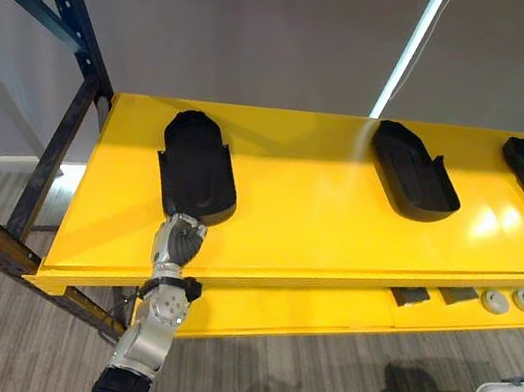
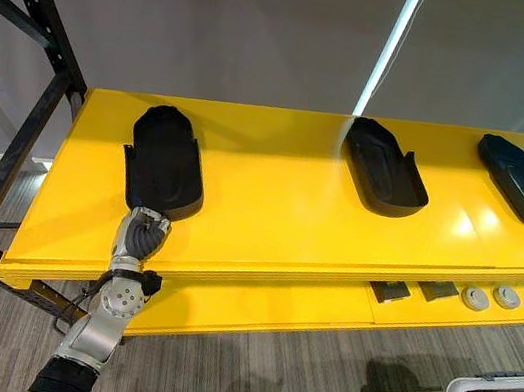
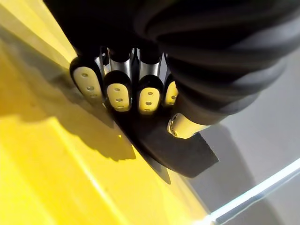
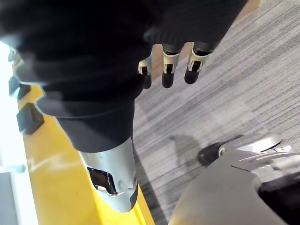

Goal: Walk over and take plastic housings, then place them on the shelf

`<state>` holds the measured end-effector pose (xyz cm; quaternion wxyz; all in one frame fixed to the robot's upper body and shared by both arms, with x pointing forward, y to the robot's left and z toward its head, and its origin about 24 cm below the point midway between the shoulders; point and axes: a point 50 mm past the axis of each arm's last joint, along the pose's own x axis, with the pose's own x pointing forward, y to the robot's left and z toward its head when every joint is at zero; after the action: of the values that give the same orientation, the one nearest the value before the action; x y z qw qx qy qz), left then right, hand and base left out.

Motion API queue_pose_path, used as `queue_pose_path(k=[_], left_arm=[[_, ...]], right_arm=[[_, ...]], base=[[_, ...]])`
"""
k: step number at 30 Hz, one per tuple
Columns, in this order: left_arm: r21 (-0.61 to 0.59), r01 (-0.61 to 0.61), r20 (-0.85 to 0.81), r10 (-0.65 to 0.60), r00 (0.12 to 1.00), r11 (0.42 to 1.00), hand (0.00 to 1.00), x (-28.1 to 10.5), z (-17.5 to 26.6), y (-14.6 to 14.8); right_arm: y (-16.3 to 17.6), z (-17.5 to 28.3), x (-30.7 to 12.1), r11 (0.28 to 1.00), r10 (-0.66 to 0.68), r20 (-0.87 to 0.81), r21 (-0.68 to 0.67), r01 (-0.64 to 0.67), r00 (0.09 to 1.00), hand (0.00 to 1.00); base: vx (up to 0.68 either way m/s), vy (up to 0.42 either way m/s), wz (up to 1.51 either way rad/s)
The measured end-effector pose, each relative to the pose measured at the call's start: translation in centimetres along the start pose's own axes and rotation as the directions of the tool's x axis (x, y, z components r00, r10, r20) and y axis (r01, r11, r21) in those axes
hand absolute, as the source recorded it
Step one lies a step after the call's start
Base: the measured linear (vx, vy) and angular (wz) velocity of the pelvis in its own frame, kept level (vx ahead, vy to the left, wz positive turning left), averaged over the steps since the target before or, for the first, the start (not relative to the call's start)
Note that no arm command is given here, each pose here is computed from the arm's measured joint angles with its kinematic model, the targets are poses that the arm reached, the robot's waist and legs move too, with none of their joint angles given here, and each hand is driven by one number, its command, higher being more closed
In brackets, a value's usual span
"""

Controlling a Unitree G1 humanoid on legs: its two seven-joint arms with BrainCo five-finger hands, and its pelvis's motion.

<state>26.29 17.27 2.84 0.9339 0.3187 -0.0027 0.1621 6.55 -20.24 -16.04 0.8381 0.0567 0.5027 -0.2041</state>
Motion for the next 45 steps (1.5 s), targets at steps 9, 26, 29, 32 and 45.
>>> queue_pose_path(k=[9,26,29,32,45], left_arm=[[0.011,-0.07,-0.032,0.07,0.997,0.997,1.0,1.1,-0.5,1.3],[-0.181,-0.1,0.281,0.149,0.948,0.978,1.0,-1.1,6.7,2.9],[-0.299,-0.145,0.372,0.255,0.893,0.943,1.0,-1.8,9.1,4.8],[-0.417,-0.195,0.397,0.371,0.839,0.888,1.0,-2.7,10.2,6.7],[-0.467,-0.473,0.021,0.544,0.839,0.747,1.0,-6.4,3.3,10.2]], right_arm=[[0.0,0.1,0.0,1.0,0.0,0.002,-0.002,0.0,1.0,0.0],[-0.2,0.2,0.0,1.0,-0.016,0.008,0.003,0.016,1.0,0.0],[-0.3,0.0,0.0,1.0,-0.019,0.01,0.004,0.019,1.0,0.0],[-0.7,-0.1,0.0,1.0,-0.026,0.008,-0.004,0.026,1.0,0.0],[-0.9,-1.2,-0.5,0.998,-0.055,-0.017,-0.004,0.055,0.998,0.0]], base=[[0.01,-0.012,-0.03],[0.0,-0.001,0.04],[-0.04,-0.017,0.2],[-0.05,-0.011,0.2],[-0.01,0.0,0.29]])
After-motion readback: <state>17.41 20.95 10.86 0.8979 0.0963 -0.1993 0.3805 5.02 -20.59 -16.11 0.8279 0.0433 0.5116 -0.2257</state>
